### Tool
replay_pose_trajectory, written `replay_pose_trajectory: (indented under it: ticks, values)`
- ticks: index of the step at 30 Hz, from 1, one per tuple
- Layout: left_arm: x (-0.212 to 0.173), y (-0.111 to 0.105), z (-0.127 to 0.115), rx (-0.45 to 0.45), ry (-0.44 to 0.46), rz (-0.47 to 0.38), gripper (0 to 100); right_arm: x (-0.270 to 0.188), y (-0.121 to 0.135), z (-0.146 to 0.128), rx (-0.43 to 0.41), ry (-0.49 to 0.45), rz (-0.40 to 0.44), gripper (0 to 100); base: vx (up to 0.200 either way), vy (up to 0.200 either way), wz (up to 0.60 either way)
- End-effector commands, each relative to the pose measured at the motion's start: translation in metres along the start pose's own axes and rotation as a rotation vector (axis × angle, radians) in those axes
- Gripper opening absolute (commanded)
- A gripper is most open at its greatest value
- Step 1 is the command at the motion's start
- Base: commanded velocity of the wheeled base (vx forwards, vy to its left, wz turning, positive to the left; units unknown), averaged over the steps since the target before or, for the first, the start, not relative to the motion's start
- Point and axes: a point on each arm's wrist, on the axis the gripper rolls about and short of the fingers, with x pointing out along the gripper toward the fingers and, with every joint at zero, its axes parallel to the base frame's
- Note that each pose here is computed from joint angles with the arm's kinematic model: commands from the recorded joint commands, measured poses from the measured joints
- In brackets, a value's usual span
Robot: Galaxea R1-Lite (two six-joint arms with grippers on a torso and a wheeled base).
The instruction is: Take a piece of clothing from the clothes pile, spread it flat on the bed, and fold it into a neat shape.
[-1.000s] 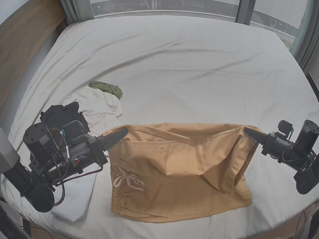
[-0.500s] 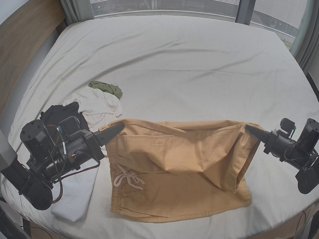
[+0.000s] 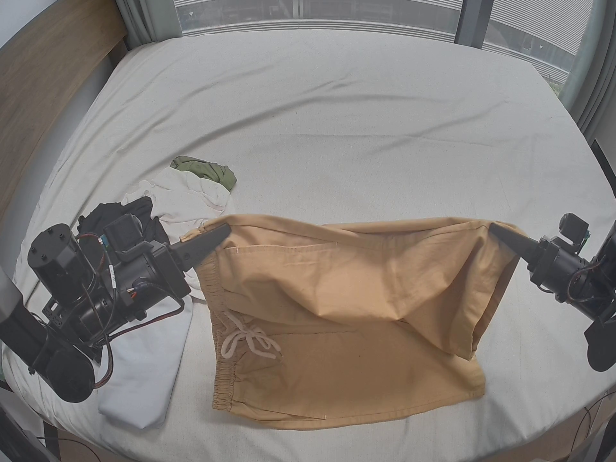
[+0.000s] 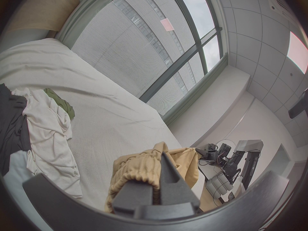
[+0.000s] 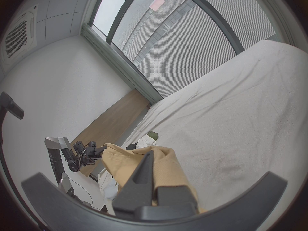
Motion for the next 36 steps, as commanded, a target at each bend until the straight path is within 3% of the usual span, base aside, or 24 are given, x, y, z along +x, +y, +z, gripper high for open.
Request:
replay_pose_trajectory:
  ticks: [1,20,27,36]
  values:
    - [-0.003,0.0,0.005,0.01,-0.019,0.002,0,-0.005,0.0,0.007,-0.019,-0.018,0.002,0,0.0,0.0,0.0]
    - [-0.009,0.01,0.01,0.016,-0.03,0.033,0,-0.013,-0.01,0.019,-0.013,-0.048,-0.022,0,0.0,0.0,0.0]
    - [-0.009,0.013,0.01,0.014,-0.029,0.043,0,-0.019,-0.004,0.026,-0.016,-0.048,0.015,0,0.0,0.0,0.0]
    - [-0.008,0.016,0.005,0.006,-0.012,0.051,0,-0.03,0.013,0.037,0.048,-0.038,0.105,0,0.0,0.0,0.0]
